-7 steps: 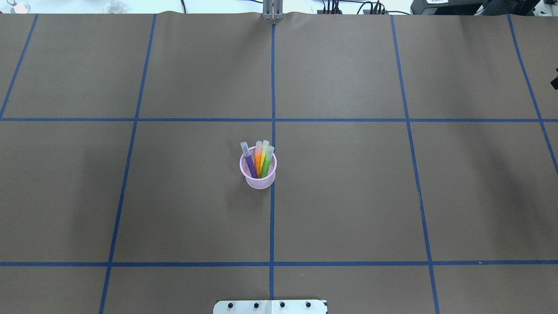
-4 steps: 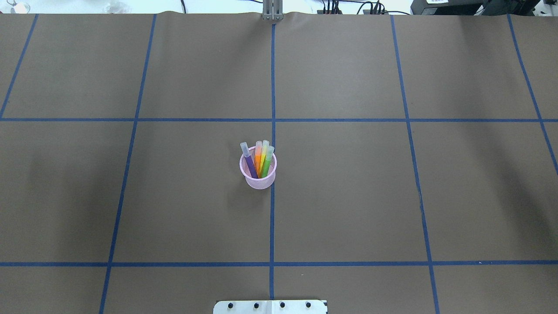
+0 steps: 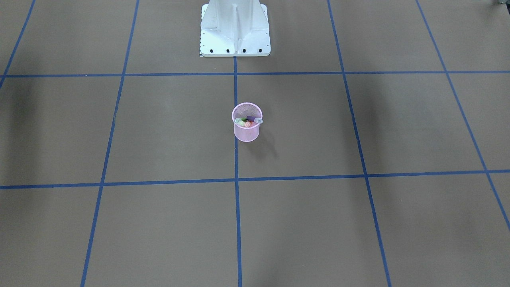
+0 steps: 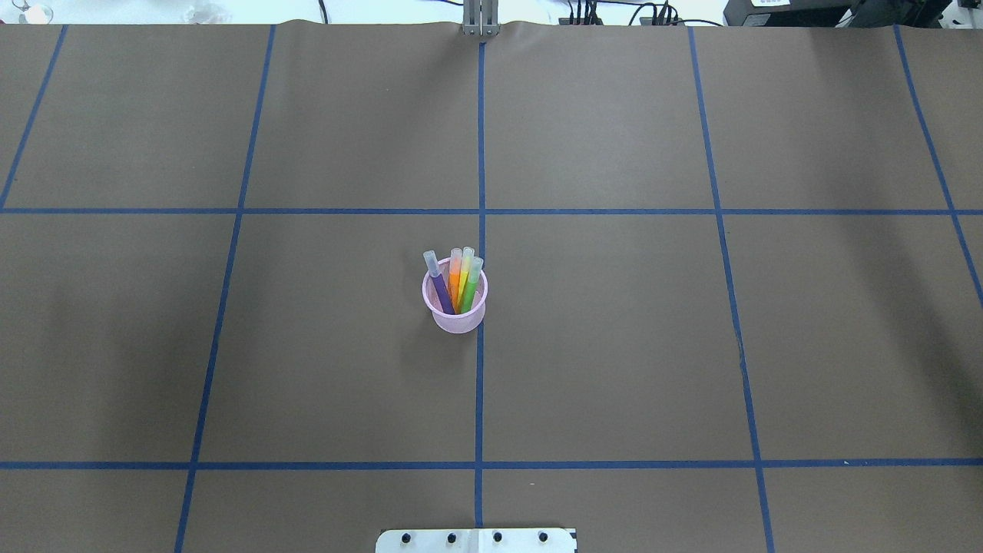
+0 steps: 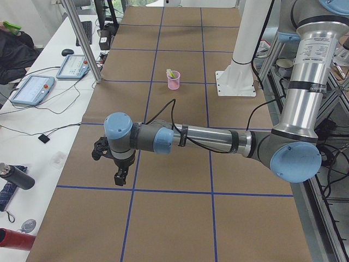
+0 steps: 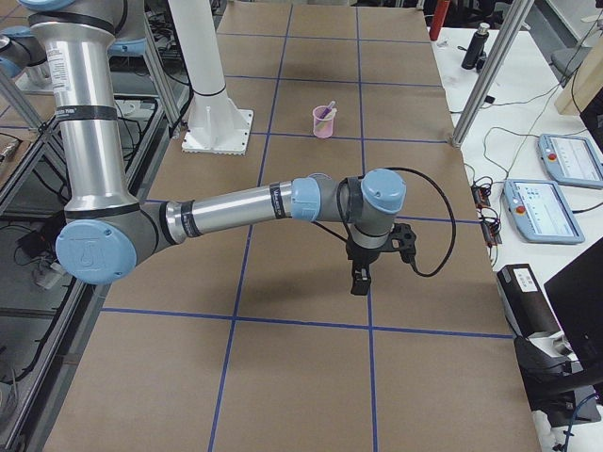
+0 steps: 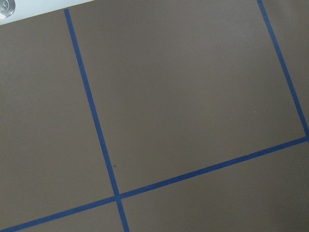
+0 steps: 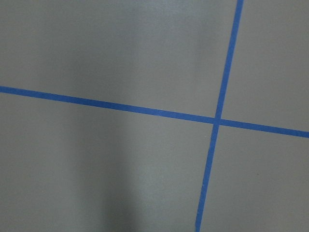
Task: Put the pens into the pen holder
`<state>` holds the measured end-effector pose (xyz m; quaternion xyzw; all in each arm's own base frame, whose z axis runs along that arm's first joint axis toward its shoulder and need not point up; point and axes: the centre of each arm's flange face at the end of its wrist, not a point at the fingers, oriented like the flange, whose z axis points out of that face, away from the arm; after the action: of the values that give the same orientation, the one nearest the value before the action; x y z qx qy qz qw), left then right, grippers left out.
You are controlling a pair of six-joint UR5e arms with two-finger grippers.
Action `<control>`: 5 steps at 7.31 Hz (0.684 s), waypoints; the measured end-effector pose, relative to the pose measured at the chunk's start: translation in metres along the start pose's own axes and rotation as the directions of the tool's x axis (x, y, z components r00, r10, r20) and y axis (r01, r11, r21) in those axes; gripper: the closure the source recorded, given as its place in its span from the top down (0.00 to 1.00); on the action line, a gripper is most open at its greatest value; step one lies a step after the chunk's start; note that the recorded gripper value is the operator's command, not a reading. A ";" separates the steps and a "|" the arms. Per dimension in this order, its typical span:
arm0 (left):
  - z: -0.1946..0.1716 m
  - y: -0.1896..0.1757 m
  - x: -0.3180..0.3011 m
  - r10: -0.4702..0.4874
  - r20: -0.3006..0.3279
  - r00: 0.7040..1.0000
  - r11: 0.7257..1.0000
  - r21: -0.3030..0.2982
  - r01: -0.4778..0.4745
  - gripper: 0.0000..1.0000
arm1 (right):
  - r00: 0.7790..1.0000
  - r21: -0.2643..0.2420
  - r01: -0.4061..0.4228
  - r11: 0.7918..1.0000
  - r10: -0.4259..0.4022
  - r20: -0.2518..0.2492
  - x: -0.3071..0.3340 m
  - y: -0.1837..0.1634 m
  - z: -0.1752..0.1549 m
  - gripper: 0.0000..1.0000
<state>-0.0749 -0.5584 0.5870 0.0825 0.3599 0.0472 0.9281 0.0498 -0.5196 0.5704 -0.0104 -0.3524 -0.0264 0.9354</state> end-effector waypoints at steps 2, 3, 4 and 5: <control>-0.003 0.015 0.004 -0.026 0.009 1.000 0.999 -0.019 0.026 1.00 | 1.000 -0.010 -0.020 1.000 0.020 0.001 0.016 0.016 0.010 1.00; -0.002 0.019 0.003 -0.030 0.010 1.000 0.999 -0.023 0.030 1.00 | 1.000 -0.007 -0.025 1.000 0.025 0.001 0.025 0.025 0.016 1.00; -0.001 0.020 0.002 -0.032 0.010 0.999 0.999 -0.026 0.032 1.00 | 0.999 -0.008 -0.045 0.999 0.045 0.003 0.039 0.039 0.021 1.00; 0.000 0.021 0.001 -0.034 0.011 0.999 0.999 -0.028 0.034 1.00 | 0.997 -0.005 -0.071 0.997 0.071 0.007 0.055 0.053 0.024 1.00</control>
<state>-0.0746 -0.5375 0.5901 0.0635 0.3558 0.0362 0.9317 0.0780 -0.4676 0.6245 -0.0253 -0.3549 0.0059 0.9345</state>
